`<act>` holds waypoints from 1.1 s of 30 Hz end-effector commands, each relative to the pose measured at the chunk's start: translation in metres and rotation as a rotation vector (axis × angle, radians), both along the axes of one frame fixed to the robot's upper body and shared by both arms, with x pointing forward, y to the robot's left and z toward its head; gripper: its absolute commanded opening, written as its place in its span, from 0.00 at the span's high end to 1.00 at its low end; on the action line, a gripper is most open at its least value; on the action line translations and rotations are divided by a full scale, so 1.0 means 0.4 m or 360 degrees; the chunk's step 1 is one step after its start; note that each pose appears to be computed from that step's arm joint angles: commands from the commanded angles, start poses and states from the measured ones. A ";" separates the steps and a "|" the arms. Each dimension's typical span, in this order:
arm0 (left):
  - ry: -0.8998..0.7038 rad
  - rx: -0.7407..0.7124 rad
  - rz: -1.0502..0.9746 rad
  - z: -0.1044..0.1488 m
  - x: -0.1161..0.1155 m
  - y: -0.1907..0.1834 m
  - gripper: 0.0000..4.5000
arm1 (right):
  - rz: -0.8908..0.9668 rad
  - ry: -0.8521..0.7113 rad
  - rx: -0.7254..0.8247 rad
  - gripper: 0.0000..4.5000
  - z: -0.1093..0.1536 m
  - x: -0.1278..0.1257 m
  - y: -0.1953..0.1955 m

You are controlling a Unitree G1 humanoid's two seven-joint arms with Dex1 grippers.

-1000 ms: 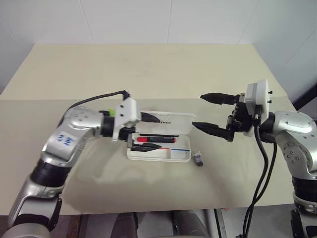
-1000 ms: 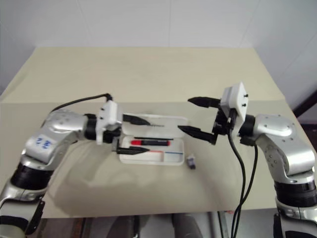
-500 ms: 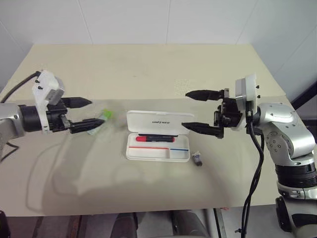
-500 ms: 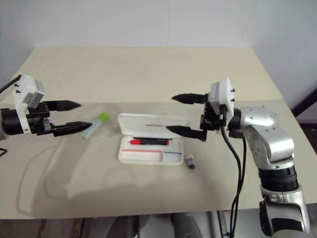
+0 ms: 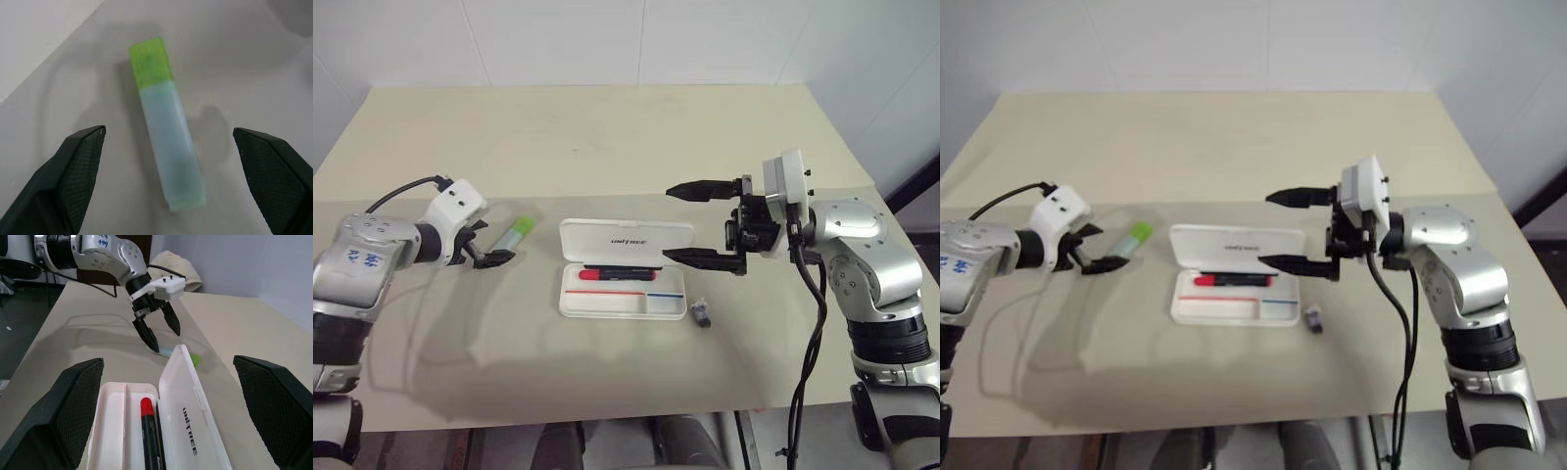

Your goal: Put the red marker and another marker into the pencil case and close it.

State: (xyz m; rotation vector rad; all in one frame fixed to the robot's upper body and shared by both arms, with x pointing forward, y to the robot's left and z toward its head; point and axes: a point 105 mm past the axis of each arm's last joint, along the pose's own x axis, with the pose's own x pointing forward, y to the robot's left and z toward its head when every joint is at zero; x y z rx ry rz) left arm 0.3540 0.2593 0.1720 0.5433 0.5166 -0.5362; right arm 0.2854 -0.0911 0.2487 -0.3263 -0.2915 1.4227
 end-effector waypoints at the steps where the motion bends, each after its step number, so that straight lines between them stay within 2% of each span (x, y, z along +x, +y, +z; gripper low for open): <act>1: -0.0004 0.0040 0.0037 0.003 0.016 0.004 0.01 | -0.0020 -0.0076 0.0034 0.00 0.025 -0.018 -0.008; 5: 0.0092 0.0040 0.0053 -0.018 0.014 -0.002 0.01 | -0.0047 -0.0079 0.0048 0.00 0.024 -0.019 -0.009; 6: 0.0108 0.0044 0.0055 -0.018 0.013 -0.001 0.05 | -0.0056 -0.0081 0.0053 0.00 0.024 -0.019 -0.010; 9: 0.0150 0.0047 0.0065 -0.018 0.010 0.002 0.21 | -0.0076 -0.0085 0.0063 0.00 0.024 -0.020 -0.014; 14: 0.0191 0.0026 0.0062 -0.026 0.002 -0.004 0.60 | -0.0096 -0.0087 0.0077 0.00 0.023 -0.022 -0.012; 17: 0.0208 0.0017 0.0033 -0.038 -0.009 -0.007 0.75 | -0.0125 -0.0095 0.0071 0.00 0.024 -0.018 -0.020; 20: 0.0191 -0.0025 -0.0109 -0.024 -0.027 -0.029 0.76 | -0.0144 -0.0092 0.0068 0.00 0.024 -0.014 -0.027; 22: 0.0088 -0.0103 -0.0184 0.007 -0.028 -0.050 0.76 | -0.0156 -0.0085 0.0066 0.00 0.022 -0.011 -0.032; 27: -0.0196 -0.0071 -0.0395 0.063 -0.047 -0.057 0.76 | -0.0199 -0.0072 0.0073 0.00 0.015 0.002 -0.043; 30: -0.0479 -0.0233 -0.0582 0.122 -0.069 -0.097 0.76 | -0.0223 -0.0065 0.0085 0.00 0.012 0.010 -0.047; 33: -0.0642 -0.0390 -0.0777 0.160 -0.102 -0.146 0.76 | -0.0237 -0.0059 0.0088 0.00 0.009 0.014 -0.050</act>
